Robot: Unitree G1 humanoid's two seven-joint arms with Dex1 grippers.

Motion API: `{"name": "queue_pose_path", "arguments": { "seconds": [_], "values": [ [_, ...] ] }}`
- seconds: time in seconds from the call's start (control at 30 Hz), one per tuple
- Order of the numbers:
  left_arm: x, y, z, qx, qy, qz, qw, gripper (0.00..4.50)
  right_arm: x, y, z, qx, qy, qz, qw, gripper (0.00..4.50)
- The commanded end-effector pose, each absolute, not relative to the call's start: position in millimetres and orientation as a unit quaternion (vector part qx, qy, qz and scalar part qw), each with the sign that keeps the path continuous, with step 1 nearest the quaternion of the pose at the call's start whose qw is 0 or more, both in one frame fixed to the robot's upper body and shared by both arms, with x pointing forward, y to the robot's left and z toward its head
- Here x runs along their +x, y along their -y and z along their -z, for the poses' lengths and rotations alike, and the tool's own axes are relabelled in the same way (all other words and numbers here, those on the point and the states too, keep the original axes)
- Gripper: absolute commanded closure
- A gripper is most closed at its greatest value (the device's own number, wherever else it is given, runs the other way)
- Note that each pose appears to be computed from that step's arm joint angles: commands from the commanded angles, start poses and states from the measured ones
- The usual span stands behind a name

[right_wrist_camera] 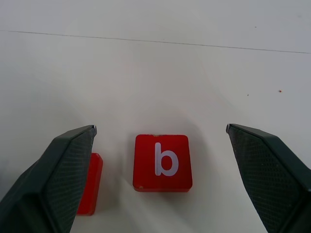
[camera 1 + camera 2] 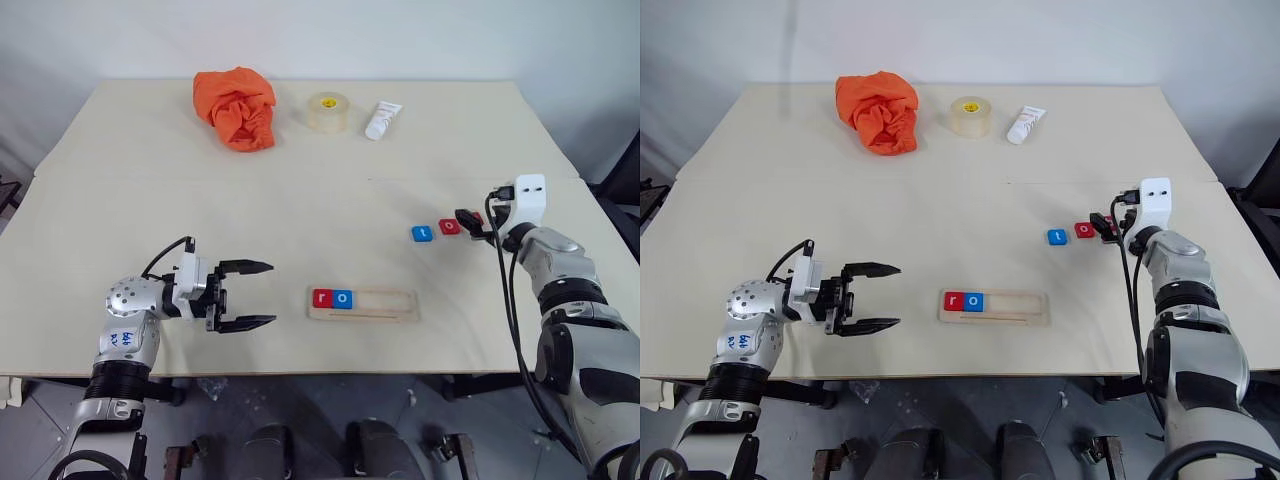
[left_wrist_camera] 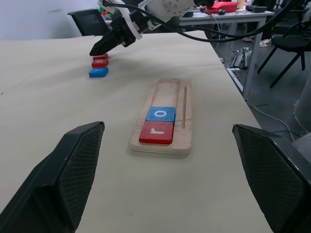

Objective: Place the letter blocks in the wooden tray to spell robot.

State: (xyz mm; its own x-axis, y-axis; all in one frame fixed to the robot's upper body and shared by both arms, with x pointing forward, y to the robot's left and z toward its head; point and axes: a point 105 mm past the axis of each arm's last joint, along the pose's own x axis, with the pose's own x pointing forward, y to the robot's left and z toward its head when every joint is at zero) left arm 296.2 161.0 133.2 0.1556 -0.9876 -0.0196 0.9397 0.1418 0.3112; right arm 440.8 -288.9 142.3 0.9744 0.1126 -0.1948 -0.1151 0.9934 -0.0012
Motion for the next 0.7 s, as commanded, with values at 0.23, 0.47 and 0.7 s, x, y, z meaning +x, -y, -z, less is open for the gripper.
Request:
{"name": "queue_pose_path", "arguments": {
  "seconds": [0.23, 0.47, 0.7],
  "values": [
    [295.2, -160.8, -141.9, 0.135, 0.118, 0.637, 0.75, 0.01, 437.8, 305.7, -138.5, 0.01, -0.088, -0.004, 0.996, 0.0],
    [294.6, -161.3, -141.4, 0.137, 0.118, 0.635, 0.751, 0.01, 438.0, 301.6, -128.2, 0.003, -0.106, 0.0, 0.994, 0.0],
    [295.7, -161.6, -142.0, 0.138, 0.119, 0.631, 0.754, 0.0, 438.5, 297.1, -123.4, 0.009, -0.122, -0.005, 0.992, 1.22]
  ]
}}
